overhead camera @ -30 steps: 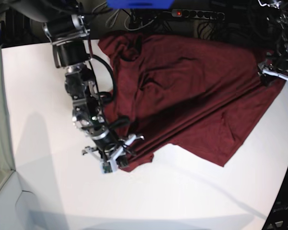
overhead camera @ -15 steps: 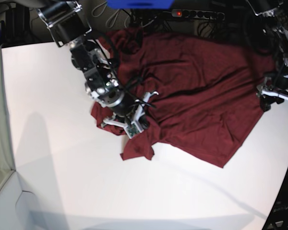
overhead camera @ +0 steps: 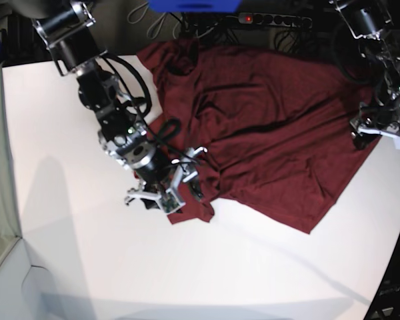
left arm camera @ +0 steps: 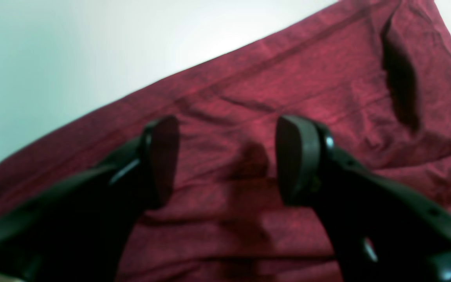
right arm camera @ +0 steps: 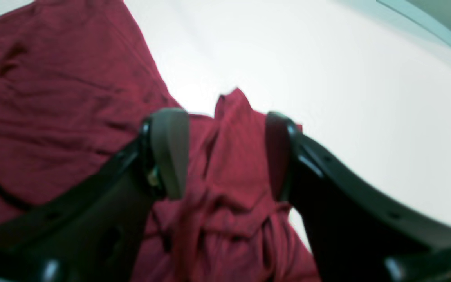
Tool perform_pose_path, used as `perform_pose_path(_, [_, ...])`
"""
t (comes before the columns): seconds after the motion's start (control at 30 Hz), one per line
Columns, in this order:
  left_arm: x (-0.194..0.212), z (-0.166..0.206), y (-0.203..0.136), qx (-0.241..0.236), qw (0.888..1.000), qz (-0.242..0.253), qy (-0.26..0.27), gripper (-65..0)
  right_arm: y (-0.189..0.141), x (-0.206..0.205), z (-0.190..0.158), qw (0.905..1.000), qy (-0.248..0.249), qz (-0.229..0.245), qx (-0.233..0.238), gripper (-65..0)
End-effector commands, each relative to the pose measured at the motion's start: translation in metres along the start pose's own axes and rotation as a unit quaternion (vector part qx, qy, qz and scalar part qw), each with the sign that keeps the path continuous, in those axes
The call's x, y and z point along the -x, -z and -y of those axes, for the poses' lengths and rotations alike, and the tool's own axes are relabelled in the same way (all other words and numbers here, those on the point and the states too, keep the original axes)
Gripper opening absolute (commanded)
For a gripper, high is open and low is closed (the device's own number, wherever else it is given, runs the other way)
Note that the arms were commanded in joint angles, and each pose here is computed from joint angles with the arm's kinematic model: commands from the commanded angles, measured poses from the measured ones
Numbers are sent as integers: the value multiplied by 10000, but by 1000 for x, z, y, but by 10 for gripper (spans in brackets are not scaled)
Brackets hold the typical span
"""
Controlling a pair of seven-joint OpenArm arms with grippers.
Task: Layout the t-shirt on the table in an organized manner, then fold the t-shirt properly
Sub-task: 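Pull the shirt edge with the right gripper away from the left gripper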
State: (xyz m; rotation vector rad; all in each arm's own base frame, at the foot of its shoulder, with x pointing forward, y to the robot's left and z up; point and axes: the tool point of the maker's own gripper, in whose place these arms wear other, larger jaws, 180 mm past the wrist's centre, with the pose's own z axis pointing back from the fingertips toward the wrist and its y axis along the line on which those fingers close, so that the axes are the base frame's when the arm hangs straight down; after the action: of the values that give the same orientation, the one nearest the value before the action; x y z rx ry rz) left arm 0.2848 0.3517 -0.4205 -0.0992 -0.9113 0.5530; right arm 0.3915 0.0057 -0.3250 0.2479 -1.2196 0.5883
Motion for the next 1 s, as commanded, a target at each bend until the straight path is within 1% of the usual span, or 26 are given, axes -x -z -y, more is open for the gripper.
perform_pose_path(0.0, [-4, -5, -2, -58, 10000, -13, 68, -266, 12, -30, 2, 9993, 23, 373, 27, -332])
perform_pose_path(0.07, [4, -10, -5, -142, 9997, -103, 171, -266, 31, -29, 4, 9996, 111, 251, 37, -332])
perform_pose_path(0.2, [9, -14, -6, -244, 9990, -183, 318, -266, 74, -15, 8, 9992, 302, -255, 37, -332])
perform_pose_path(0.3, [10, -15, -7, -257, 9990, -185, 321, -266, 93, -8, 13, 9979, 363, -540, 55, -332])
perform_pose_path(0.5, [12, -18, -8, -285, 9989, -204, 307, -266, 103, 3, 13, 9959, 400, -810, 57, -332])
perform_pose_path(0.63, [12, -18, -8, -274, 9989, -208, 316, -266, 103, 5, 16, 9964, 402, -744, 101, -333])
perform_pose_path(0.7, [12, -17, -8, -269, 9989, -213, 320, -266, 101, 11, 21, 9958, 382, -818, 141, -336])
perform_pose_path(0.73, [12, -17, -8, -269, 9989, -213, 320, -266, 100, 12, 22, 9957, 382, -828, 145, -348])
perform_pose_path(0.8, [12, -17, -8, -269, 9989, -213, 320, -266, 99, 23, 20, 9946, 415, -936, 140, -396])
perform_pose_path(0.9, [12, -17, -8, -270, 9989, -206, 310, -266, 96, 49, 27, 9908, 445, -1262, 205, -483])
perform_pose_path(0.97, [12, -18, -8, -283, 9989, -200, 307, -266, 96, 57, 30, 9890, 452, -1391, 235, -525])
